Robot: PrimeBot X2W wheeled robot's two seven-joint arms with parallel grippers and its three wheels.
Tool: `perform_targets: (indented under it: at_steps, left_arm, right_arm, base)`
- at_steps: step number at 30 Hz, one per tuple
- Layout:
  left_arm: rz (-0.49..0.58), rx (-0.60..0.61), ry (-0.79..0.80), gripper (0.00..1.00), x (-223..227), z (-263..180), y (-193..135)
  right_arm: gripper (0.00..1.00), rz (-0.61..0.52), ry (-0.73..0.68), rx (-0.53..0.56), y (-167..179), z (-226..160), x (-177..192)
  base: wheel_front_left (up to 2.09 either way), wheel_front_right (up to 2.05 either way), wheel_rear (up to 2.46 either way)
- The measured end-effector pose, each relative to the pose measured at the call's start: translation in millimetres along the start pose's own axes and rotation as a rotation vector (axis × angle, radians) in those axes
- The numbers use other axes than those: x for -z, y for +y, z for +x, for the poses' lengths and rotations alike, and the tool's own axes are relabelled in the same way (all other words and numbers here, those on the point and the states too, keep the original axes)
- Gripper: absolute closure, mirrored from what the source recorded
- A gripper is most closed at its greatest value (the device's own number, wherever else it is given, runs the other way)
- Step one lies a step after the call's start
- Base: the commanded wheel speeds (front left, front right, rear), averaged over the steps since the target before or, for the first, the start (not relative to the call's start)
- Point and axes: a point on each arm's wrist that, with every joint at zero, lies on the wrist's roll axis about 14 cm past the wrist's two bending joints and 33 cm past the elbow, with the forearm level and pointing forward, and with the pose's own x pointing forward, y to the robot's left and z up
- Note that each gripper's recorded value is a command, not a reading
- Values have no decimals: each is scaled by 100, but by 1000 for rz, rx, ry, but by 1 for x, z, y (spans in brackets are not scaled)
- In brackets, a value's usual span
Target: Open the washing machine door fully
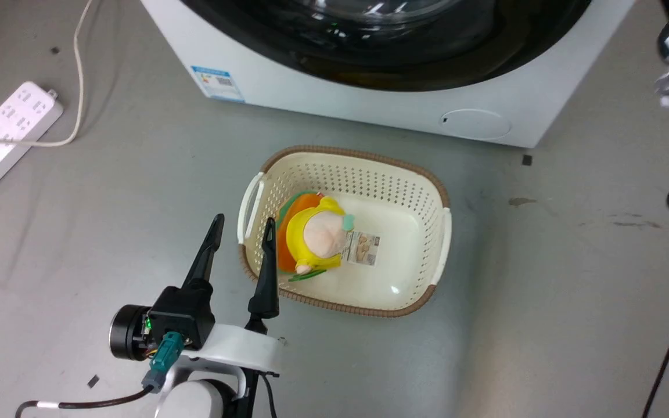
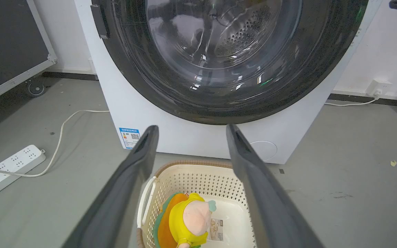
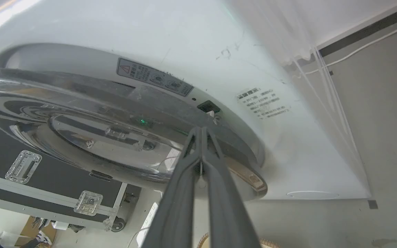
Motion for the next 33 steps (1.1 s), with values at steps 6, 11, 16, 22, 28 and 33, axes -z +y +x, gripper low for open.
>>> perform_targets:
  at_steps: [6, 11, 16, 22, 28, 33]
  left_arm:
    - [-7, -25, 14, 0, 6, 1, 5]
    - [-4, -47, 26, 0, 12, 2, 11]
    - [-2, -55, 29, 0, 16, 5, 12]
    - [2, -65, 31, 0, 20, 9, 14]
    - [3, -68, 27, 0, 22, 13, 14]
    - [4, -82, 22, 0, 22, 14, 17]
  right_arm:
    - [100, 123, 101, 20, -7, 31, 4]
    - [100, 216, 157, 6, -5, 49, 4]
    - [100, 293, 227, -9, -7, 61, 13]
    - [100, 399, 317, -9, -15, 68, 33]
    - [100, 511, 357, -54, -8, 79, 33]
    - [100, 581, 425, -75, -7, 80, 43]
  base:
    - [0, 0, 0]
    - [0, 0, 0]
    - [0, 0, 0]
    - [0, 0, 0]
    - [0, 0, 0]
    - [0, 0, 0]
